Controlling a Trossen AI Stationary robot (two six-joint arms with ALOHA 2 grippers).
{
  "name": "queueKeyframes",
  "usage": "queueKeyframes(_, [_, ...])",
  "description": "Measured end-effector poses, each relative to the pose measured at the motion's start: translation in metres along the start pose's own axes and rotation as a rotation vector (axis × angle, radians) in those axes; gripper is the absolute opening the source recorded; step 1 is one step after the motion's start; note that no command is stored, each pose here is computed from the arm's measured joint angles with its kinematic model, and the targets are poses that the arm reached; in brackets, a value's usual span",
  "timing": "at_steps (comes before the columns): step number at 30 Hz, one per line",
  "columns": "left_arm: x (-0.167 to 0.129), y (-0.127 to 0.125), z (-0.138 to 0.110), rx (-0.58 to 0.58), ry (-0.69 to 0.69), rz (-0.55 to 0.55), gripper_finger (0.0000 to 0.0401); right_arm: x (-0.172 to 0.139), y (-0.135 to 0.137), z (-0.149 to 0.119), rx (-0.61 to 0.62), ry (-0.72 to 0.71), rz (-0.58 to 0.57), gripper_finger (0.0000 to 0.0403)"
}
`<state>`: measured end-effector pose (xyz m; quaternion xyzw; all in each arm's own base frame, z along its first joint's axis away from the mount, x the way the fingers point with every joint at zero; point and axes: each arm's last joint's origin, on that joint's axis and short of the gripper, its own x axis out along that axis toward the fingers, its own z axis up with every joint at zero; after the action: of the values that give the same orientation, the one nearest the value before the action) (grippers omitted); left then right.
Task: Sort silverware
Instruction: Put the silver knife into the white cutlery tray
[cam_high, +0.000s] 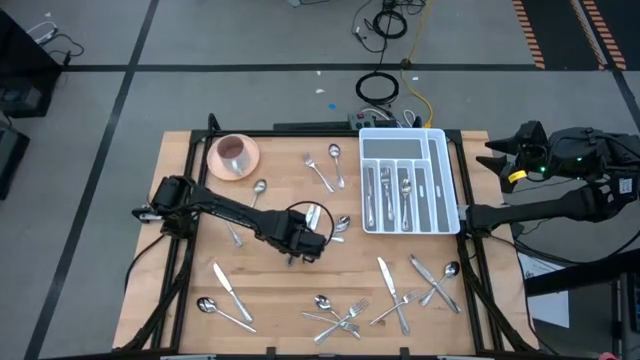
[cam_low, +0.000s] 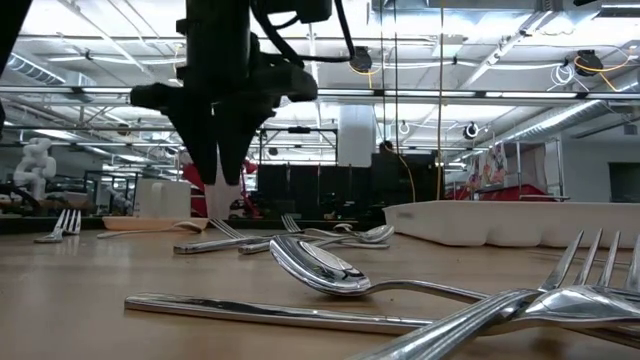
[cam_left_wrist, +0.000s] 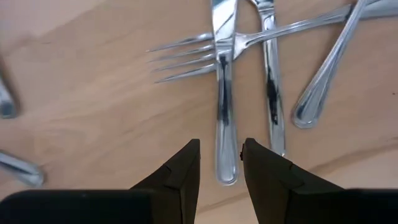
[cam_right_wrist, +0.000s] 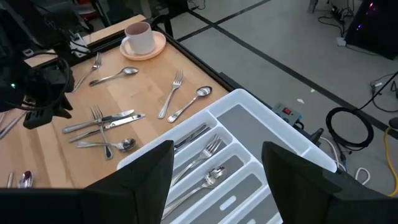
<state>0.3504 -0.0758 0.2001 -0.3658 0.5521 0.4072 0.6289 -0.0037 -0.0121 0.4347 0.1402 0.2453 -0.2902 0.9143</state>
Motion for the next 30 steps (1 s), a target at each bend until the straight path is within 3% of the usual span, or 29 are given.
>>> queueKeyframes(5, [0.011,-0.004,0.003,-0.019,-0.017,-0.078,0.0125,0.000,0.000,0.000,0.000,-0.001,0.000,0.0238])
queueKeyframes(12, [0.024,0.007,0.012,-0.033,-0.013,-0.022,0.0125,0.000,0.001,0.000,-0.002,0.007,0.028,0.0238])
queueKeyframes(19, [0.031,0.008,0.027,-0.020,-0.023,-0.063,0.0125,0.000,0.001,0.000,-0.001,0.007,0.030,0.0238])
queueKeyframes(30, [0.042,0.004,0.028,-0.026,0.025,-0.082,0.0125,0.000,0.002,0.000,-0.012,0.016,0.051,0.0238])
